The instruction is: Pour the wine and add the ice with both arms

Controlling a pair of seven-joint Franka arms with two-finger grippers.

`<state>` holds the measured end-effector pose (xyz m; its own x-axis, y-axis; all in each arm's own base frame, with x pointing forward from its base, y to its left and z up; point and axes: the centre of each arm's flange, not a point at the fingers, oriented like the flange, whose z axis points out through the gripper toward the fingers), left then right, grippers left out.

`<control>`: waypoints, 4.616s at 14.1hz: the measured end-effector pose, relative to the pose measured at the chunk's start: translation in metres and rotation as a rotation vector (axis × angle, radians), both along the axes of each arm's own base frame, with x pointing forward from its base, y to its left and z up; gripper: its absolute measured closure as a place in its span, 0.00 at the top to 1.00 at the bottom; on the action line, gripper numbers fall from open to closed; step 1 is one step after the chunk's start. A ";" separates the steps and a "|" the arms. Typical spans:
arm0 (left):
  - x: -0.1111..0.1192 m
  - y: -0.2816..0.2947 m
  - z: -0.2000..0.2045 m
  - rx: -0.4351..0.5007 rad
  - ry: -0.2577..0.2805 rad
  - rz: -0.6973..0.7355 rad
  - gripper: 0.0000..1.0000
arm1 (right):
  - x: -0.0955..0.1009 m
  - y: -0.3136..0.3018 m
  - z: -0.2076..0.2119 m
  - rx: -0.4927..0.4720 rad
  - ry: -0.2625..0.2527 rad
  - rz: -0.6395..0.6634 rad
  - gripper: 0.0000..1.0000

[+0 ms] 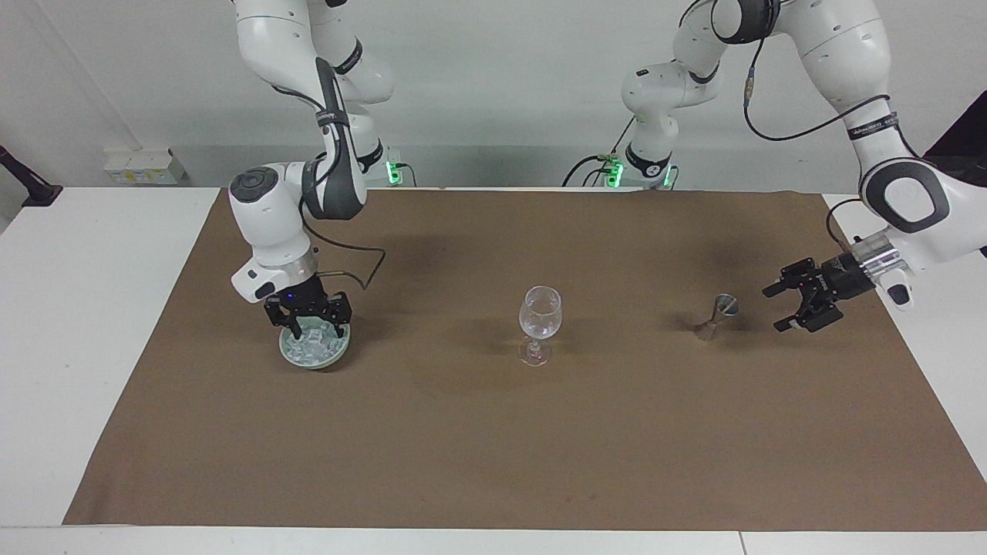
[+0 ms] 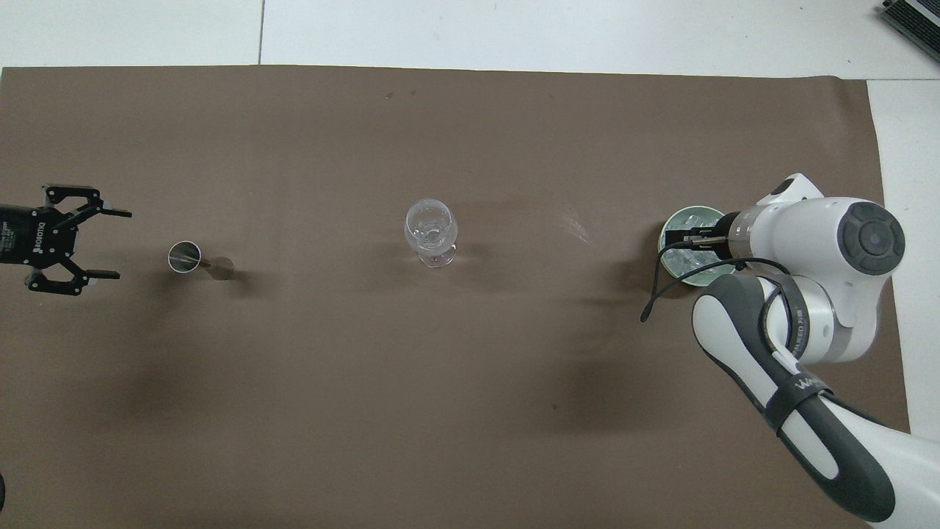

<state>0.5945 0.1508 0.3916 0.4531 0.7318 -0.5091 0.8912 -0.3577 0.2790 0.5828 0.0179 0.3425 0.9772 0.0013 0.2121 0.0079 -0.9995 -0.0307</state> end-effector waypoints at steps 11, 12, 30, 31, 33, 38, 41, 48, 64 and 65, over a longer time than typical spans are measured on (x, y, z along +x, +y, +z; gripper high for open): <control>0.007 -0.044 0.129 0.322 -0.386 -0.564 1.00 | -0.006 -0.010 -0.010 -0.021 0.003 0.001 0.25; 0.004 -0.054 0.142 0.351 -0.407 -0.611 1.00 | -0.006 -0.011 -0.010 -0.021 0.003 -0.001 0.25; -0.068 -0.181 0.249 0.525 -0.345 -1.029 1.00 | 0.002 0.017 0.221 0.006 0.035 -0.033 0.25; -0.073 -0.182 0.252 0.530 -0.314 -1.045 1.00 | 0.001 0.023 0.237 0.010 0.040 -0.042 0.25; -0.085 -0.185 0.266 0.530 -0.286 -1.064 1.00 | -0.003 0.039 0.260 0.018 0.048 -0.058 0.25; -0.097 -0.193 0.273 0.530 -0.289 -1.120 1.00 | -0.010 0.124 0.273 0.020 0.108 -0.033 0.25; -0.092 -0.192 0.268 0.536 -0.310 -1.133 1.00 | -0.014 0.167 0.278 0.020 0.128 -0.037 0.25; -0.083 -0.177 0.262 0.538 -0.332 -1.151 1.00 | -0.020 0.291 0.256 0.034 0.128 -0.097 0.25; -0.091 -0.178 0.278 0.563 -0.365 -1.141 1.00 | 0.019 0.383 0.198 0.182 0.026 -0.125 0.25; -0.091 -0.177 0.278 0.563 -0.365 -1.139 1.00 | 0.022 0.384 0.192 0.180 0.023 -0.125 0.25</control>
